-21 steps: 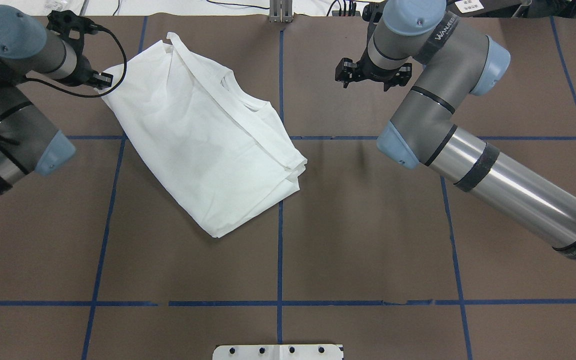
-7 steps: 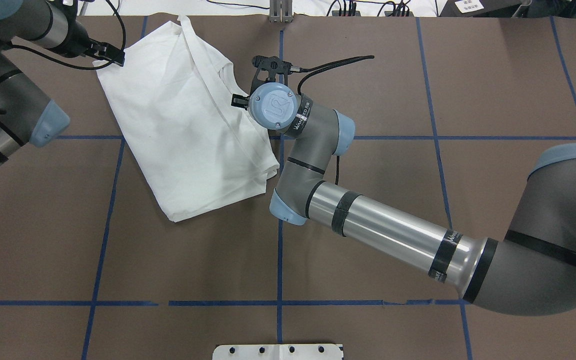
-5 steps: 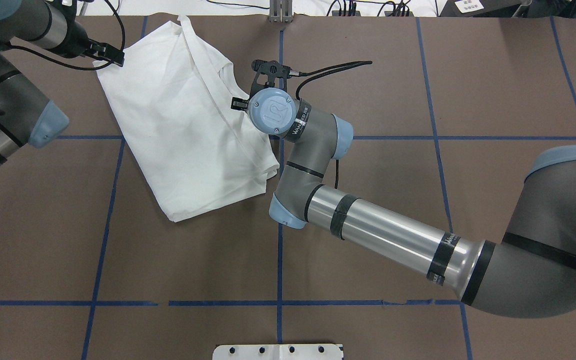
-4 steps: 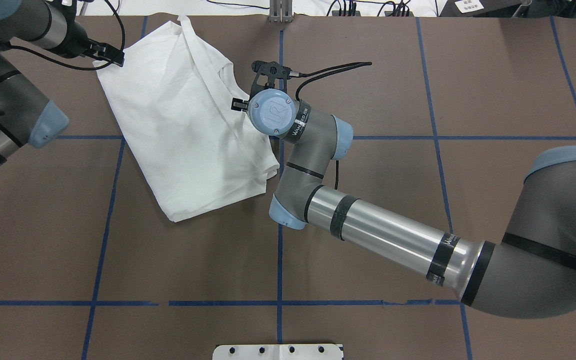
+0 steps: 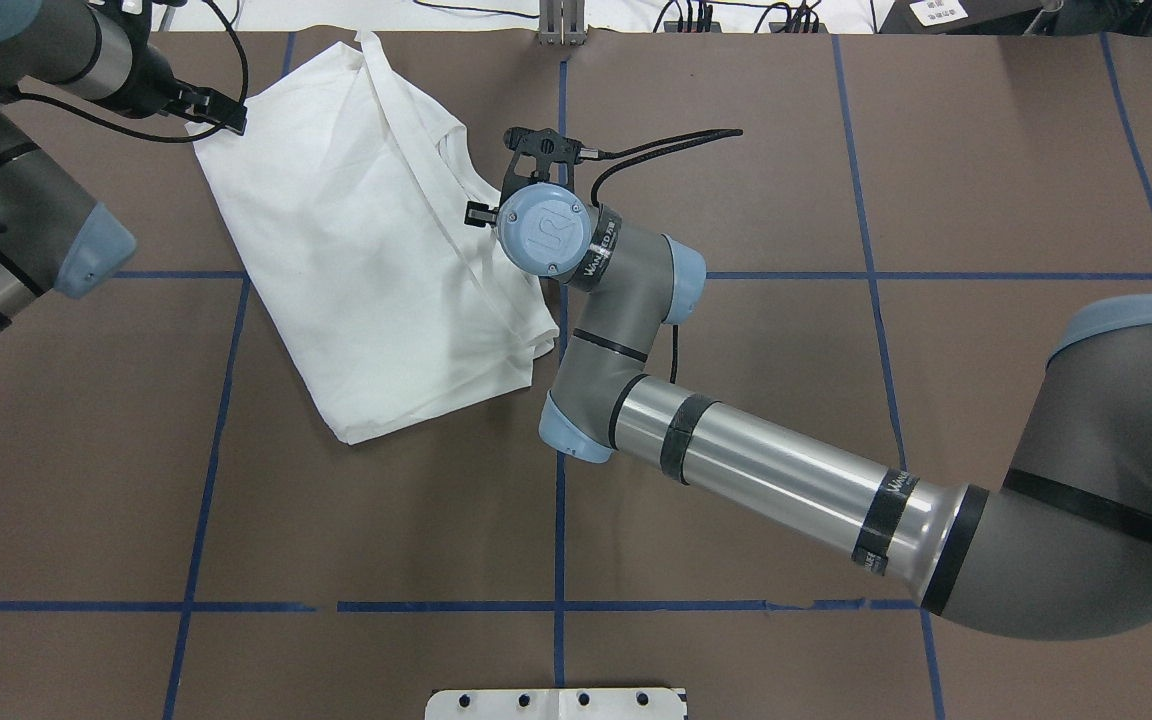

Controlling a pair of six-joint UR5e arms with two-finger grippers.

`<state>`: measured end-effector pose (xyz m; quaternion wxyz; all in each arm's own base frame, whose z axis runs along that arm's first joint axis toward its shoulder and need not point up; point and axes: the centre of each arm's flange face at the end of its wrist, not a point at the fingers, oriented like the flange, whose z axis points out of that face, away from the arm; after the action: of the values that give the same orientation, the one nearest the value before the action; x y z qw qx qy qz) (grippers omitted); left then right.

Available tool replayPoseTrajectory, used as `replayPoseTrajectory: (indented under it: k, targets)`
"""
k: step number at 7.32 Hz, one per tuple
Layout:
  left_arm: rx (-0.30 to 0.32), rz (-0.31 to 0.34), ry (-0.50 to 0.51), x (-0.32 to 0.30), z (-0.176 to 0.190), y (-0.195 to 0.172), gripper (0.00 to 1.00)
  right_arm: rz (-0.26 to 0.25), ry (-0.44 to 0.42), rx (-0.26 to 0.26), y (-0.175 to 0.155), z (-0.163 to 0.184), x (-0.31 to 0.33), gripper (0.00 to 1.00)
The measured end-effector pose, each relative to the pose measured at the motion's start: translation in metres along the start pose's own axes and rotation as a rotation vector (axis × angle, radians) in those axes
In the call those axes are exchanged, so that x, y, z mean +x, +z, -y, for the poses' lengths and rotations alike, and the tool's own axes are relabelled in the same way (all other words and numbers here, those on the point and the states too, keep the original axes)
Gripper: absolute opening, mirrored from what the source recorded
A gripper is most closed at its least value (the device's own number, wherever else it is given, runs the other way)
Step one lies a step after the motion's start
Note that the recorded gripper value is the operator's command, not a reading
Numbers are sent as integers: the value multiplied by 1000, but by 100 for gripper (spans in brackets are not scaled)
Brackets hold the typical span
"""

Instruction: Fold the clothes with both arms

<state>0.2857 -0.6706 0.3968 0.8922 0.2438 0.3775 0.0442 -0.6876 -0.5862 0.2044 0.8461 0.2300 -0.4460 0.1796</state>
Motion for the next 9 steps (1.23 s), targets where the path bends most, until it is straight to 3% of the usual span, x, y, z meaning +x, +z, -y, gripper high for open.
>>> replayPoseTrajectory:
  k: [5,7,9]
  targets:
    - [0,-1,0,-1,-2,-1,100,16,-3,-30,-9,2,-17,0]
    - [2,-4,1,1,-1,-2,100,11,-5,-42,-42,1,-26,0]
    - [4,-6,2,2,-1,-3,100,17,-13,-60,-74,-25,11,0]
